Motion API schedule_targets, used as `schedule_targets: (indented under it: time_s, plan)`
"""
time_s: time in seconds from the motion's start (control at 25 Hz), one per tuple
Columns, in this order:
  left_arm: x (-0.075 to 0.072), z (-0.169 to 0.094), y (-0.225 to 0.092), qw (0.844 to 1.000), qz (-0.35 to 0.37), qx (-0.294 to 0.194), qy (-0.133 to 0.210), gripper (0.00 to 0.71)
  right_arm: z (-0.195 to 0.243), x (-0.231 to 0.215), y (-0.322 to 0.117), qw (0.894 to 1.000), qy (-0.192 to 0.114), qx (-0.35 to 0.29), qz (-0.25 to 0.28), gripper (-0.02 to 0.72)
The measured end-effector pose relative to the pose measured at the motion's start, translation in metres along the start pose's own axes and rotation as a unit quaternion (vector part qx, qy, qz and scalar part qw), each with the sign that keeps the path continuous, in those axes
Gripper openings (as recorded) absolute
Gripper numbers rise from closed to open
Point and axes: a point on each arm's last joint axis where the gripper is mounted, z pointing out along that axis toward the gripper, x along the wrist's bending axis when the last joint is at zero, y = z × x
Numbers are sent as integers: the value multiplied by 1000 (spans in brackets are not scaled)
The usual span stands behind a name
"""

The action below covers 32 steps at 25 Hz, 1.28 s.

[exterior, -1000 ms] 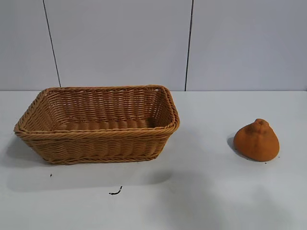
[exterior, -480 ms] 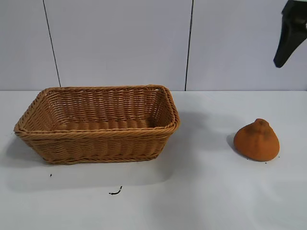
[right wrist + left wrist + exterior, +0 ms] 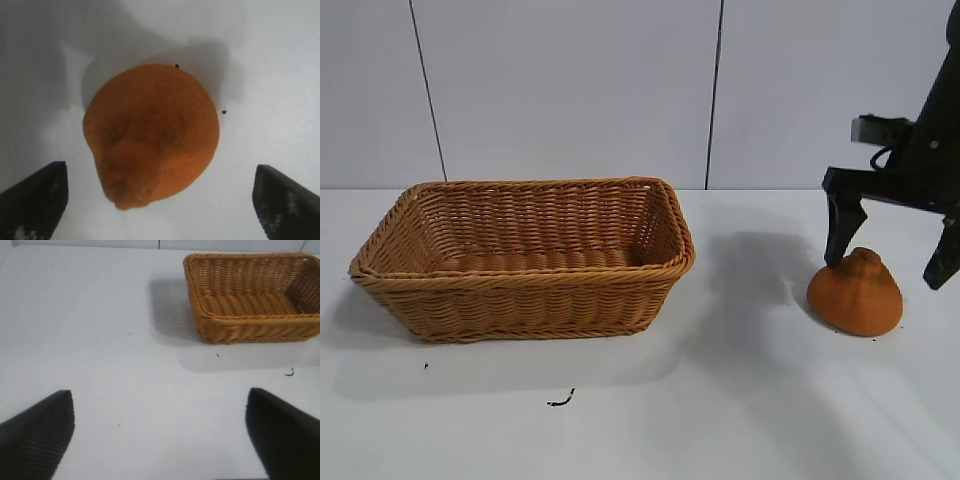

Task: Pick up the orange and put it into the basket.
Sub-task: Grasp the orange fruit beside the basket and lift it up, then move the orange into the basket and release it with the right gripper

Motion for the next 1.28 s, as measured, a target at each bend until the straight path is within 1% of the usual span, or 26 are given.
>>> schedule_targets:
  time_s: [0.04, 0.08, 0.12, 0.32, 0.36, 0.4, 0.48, 0.52, 0.64, 0.72, 0.84, 0.92, 1.0, 1.12, 1.28]
  plan:
    - [0, 0, 0, 1000, 0, 0, 0, 666, 0, 0, 1, 1000, 0, -6, 0, 650]
    - [0, 0, 0, 1000, 0, 0, 0, 666, 0, 0, 1, 1000, 0, -6, 0, 650]
    - [0, 0, 0, 1000, 0, 0, 0, 666, 0, 0, 2, 1000, 0, -9, 0, 619]
    - [0, 0, 0, 1000, 0, 0, 0, 666, 0, 0, 1, 1000, 1, -7, 5, 407]
    - [0, 0, 0, 1000, 0, 0, 0, 666, 0, 0, 0, 1000, 1, 1, 5, 288]
    - [0, 0, 0, 1000, 0, 0, 0, 666, 0, 0, -1, 1000, 2, 6, 5, 206]
    - [0, 0, 0, 1000, 0, 0, 0, 666, -3, 1, -1, 1000, 3, 13, 4, 53]
    - [0, 0, 0, 1000, 0, 0, 0, 666, -5, 2, 1, 1000, 4, 14, 4, 19]
    - [0, 0, 0, 1000, 0, 0, 0, 666, -18, 5, 8, 1000, 8, 17, -3, 19]
    - [0, 0, 0, 1000, 0, 0, 0, 666, -33, 11, 16, 1000, 10, 6, -13, 19]
    - [0, 0, 0, 1000, 0, 0, 0, 666, -73, 31, 33, 998, 15, -41, -42, 19]
    - [0, 0, 0, 1000, 0, 0, 0, 666, -98, 55, 41, 995, 22, -71, -68, 19]
    - [0, 0, 0, 1000, 0, 0, 0, 666, -121, 82, 46, 990, 32, -103, -92, 19]
    - [0, 0, 0, 1000, 0, 0, 0, 666, -143, 121, 46, 981, 50, -141, -120, 19]
    - [0, 0, 0, 1000, 0, 0, 0, 666, -155, 178, 34, 967, 77, -177, -165, 19]
